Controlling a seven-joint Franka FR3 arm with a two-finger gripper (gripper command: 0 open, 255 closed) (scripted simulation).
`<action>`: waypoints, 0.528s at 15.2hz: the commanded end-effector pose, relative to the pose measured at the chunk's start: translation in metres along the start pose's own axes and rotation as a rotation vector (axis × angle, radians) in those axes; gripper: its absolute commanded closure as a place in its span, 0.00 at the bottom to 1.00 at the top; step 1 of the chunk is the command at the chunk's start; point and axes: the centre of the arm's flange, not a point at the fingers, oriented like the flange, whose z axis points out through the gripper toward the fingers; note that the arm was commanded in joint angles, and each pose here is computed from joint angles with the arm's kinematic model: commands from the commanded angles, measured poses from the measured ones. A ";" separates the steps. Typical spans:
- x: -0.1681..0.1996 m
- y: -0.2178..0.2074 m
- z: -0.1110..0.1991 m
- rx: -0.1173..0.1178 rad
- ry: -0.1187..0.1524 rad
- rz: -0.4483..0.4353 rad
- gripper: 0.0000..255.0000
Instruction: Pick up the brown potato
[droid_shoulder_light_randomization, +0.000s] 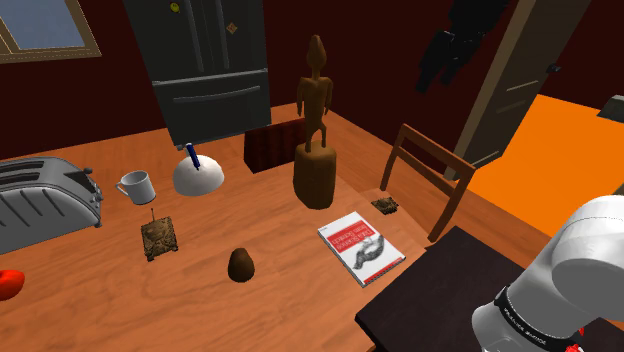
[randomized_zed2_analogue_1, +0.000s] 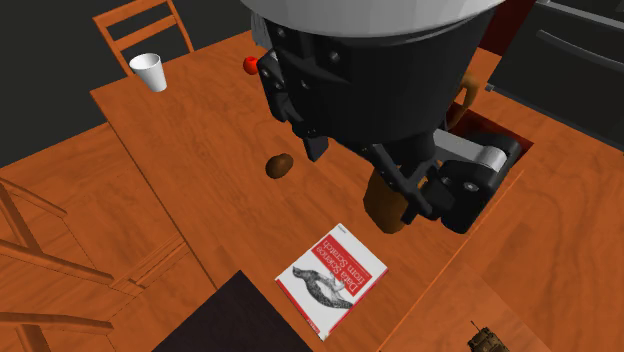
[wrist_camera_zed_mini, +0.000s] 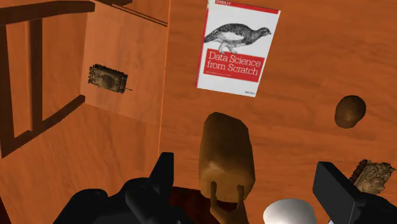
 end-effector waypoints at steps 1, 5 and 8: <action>0.000 0.000 0.000 0.000 0.000 0.000 0.00; 0.040 -0.013 0.031 -0.036 0.011 -0.208 0.00; 0.068 -0.028 0.054 -0.064 0.020 -0.364 0.00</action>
